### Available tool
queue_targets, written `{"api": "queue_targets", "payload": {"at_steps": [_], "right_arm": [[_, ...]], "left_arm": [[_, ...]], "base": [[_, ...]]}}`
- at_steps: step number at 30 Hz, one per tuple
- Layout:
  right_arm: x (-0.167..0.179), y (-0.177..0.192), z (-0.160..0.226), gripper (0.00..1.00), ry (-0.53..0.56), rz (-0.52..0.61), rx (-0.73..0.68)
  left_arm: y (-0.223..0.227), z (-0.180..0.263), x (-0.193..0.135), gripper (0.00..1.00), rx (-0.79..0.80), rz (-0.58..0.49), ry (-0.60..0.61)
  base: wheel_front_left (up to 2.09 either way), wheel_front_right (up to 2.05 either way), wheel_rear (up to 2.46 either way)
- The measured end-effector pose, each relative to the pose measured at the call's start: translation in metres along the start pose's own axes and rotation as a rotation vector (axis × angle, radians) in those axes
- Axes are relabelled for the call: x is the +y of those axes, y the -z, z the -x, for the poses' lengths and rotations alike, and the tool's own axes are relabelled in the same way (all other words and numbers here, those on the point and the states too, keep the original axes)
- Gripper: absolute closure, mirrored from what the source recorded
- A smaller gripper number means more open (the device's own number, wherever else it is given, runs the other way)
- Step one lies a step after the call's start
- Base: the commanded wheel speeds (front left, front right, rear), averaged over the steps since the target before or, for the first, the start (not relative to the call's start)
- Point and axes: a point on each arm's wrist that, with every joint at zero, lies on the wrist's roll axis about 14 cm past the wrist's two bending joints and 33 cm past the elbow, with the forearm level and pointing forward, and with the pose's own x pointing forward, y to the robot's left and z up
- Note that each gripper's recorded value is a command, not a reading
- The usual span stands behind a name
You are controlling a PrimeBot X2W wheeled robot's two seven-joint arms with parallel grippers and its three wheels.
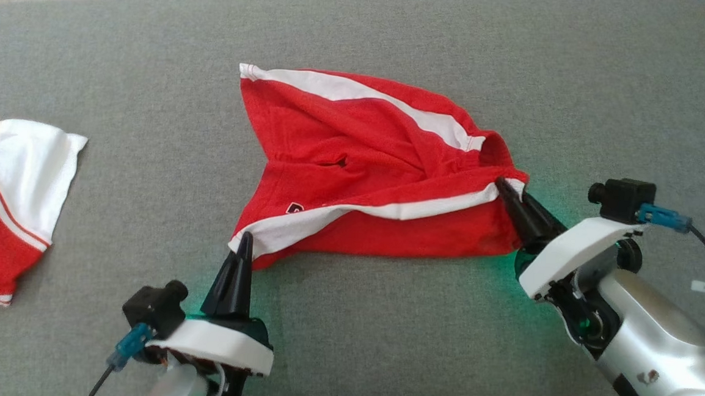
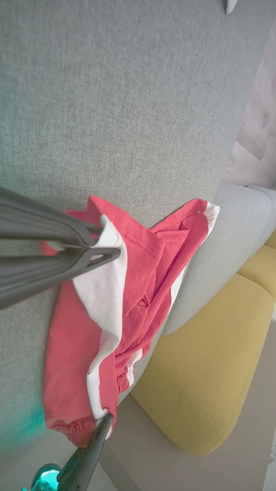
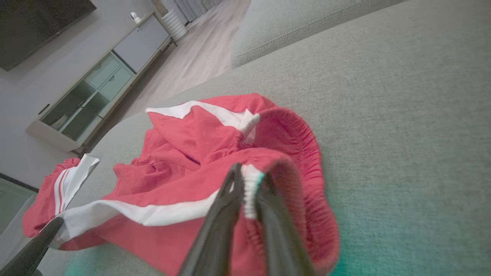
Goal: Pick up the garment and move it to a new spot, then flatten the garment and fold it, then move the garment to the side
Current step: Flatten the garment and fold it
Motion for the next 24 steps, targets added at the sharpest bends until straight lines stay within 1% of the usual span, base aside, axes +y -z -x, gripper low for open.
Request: {"api": "queue_targets", "payload": {"at_steps": [4, 9, 12, 14, 17, 19, 24], "right_arm": [[-0.001, 0.002, 0.002, 1.0, 0.004, -0.012, -0.011], [0.003, 0.002, 0.008, 1.0, -0.004, 0.009, -0.028], [0.011, -0.012, 0.012, 1.0, -0.021, 0.011, -0.085], [0.021, -0.025, 0.016, 1.0, -0.045, 0.012, -0.129], [0.041, -0.059, 0.022, 1.0, -0.1, 0.028, -0.224], [0.059, -0.094, 0.029, 1.0, -0.149, 0.05, -0.318], [0.103, -0.179, 0.062, 1.0, -0.271, 0.116, -0.532]], "left_arm": [[-0.001, 0.0, 0.0, 1.0, -0.001, 0.0, 0.0], [-0.01, 0.001, -0.004, 1.0, -0.029, -0.015, 0.01], [-0.028, 0.002, -0.012, 1.0, -0.078, -0.035, 0.037], [-0.046, 0.004, -0.017, 1.0, -0.123, -0.08, 0.065], [-0.086, 0.006, -0.023, 1.0, -0.214, -0.188, 0.109], [-0.123, 0.007, -0.031, 1.0, -0.299, -0.264, 0.144], [-0.227, 0.023, -0.07, 1.0, -0.551, -0.476, 0.25]], "base": [[0.0, 0.0, 0.0], [0.0, 0.0, 0.0], [0.0, 0.0, 0.0], [0.0, 0.0, 0.0], [0.0, 0.0, 0.0], [0.0, 0.0, 0.0], [0.0, 0.0, 0.0]]}}
